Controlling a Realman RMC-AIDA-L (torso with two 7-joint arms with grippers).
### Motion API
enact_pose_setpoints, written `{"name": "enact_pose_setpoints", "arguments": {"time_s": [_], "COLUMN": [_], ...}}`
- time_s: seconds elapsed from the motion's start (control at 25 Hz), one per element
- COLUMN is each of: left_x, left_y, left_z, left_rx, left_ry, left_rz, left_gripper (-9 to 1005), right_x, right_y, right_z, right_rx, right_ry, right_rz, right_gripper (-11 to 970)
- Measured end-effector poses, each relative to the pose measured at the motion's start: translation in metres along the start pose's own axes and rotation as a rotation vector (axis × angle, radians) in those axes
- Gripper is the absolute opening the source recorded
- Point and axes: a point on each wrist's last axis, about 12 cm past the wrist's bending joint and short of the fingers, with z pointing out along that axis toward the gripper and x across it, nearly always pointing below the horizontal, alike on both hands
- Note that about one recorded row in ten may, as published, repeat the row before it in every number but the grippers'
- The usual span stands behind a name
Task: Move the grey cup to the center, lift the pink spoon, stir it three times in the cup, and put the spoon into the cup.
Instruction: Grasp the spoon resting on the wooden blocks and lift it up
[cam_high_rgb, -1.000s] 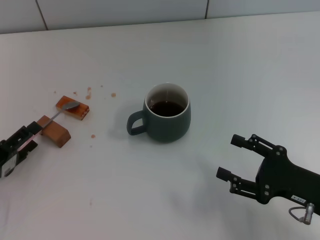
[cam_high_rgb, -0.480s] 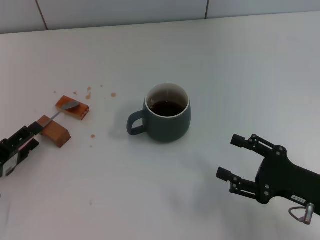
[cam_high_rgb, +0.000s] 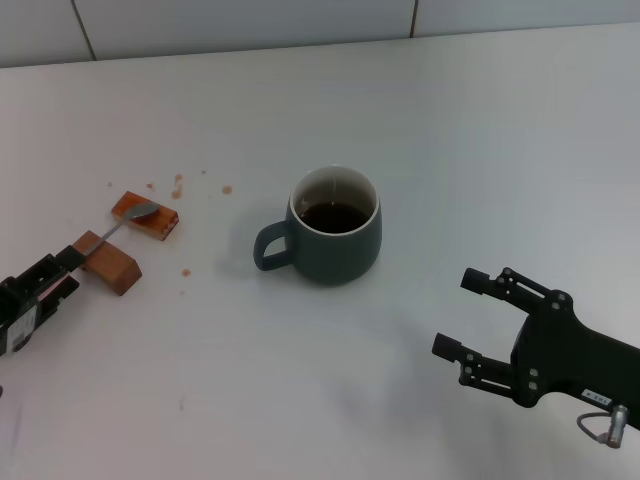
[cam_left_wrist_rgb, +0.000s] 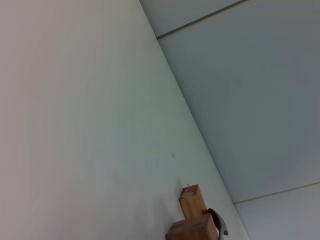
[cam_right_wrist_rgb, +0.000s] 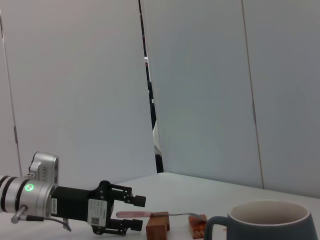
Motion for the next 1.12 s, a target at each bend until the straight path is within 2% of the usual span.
{"name": "enact_pose_setpoints", "arguments": {"time_s": [0.24,0.48,0.68,0.92,0.96,1.12], "left_x": [0.0001,0.0001,0.0000,0.0006,0.0032,0.0035], "left_y": [-0.0006,-0.0014,-0.0015,-0.0015,-0.0011,-0.0012], "left_z": [0.0001,0.0006,0.0006,0.0008,0.0013,0.0012], "left_rx": [0.005,0.011,0.012,0.012,0.014,0.014], "left_ry": [-0.001,0.002,0.002,0.003,0.006,0.010], "left_rz": [-0.013,-0.015,-0.017,-0.027,-0.040,-0.043], "left_gripper": [568,562,494,462,430,431], "right_x": [-0.0001,0.0000,-0.0003,-0.0003,-0.0002,-0.0002], "right_y": [0.0000,0.0003,0.0000,0.0000,0.0000,0.0000], "right_z": [0.0004,0.0008,0.0012,0.0012,0.0012,0.0012], "right_rx": [-0.001,-0.001,-0.002,-0.002,-0.002,-0.002], "right_ry": [-0.001,-0.001,-0.002,-0.002,-0.002,-0.002], "right_rz": [0.000,0.000,-0.001,-0.001,-0.001,-0.001], "right_gripper": [820,820,820,820,820,820]}}
